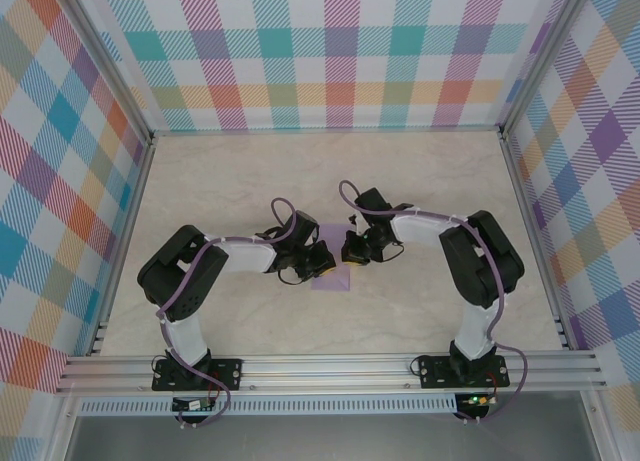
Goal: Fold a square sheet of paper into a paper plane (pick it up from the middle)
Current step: Fold the triangle a second time at the center of the table.
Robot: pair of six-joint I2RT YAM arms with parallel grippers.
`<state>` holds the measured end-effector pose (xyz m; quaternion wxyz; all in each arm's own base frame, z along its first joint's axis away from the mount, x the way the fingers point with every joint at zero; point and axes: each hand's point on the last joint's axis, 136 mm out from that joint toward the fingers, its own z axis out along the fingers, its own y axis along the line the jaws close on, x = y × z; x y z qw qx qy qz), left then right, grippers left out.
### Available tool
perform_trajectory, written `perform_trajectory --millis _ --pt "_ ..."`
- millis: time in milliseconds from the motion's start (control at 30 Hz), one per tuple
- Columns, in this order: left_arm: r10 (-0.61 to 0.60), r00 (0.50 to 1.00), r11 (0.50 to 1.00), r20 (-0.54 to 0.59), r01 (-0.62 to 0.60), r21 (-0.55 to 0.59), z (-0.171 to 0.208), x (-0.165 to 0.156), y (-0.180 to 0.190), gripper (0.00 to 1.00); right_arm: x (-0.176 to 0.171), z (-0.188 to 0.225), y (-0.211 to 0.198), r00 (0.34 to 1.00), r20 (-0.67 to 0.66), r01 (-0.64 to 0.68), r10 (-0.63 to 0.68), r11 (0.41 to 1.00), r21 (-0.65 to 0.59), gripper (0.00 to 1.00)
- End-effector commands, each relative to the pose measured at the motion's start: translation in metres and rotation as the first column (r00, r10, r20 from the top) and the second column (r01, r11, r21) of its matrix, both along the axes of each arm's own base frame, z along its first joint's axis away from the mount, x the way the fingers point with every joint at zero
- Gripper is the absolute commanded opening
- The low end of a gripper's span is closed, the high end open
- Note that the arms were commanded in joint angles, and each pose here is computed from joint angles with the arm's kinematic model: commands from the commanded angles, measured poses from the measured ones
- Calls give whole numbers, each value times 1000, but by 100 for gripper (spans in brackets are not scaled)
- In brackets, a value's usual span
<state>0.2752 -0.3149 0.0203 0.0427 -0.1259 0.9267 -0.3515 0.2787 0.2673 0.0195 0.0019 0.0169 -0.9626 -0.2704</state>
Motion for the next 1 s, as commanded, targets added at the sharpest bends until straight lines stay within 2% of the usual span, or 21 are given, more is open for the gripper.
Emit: perform_trajectory --millis 0,67,167,567,767,967 --pt "-28 1000 999 -8 28 24 5 -8 1 7 -1 -8 -4 999 -15 -35 34 999 -34 7" --pt "-32 998 999 50 33 -12 22 -1 -4 8 -2 -13 -8 999 -20 -44 43 997 -59 6" --pt "-41 994 999 103 40 8 33 7 -3 8 -4 -18 -12 998 -22 -55 53 995 -80 6" --pt "-39 998 993 54 33 111 -2 12 8 8 -8 -24 -15 997 -32 -74 71 993 -96 6" --pt "-1 999 985 53 -9 173 -15 14 32 7 -10 -29 -19 996 -31 -88 85 989 -119 6" --pt "39 997 981 73 -52 186 -13 28 58 7 -14 -36 -26 992 -26 -126 124 981 -147 5"
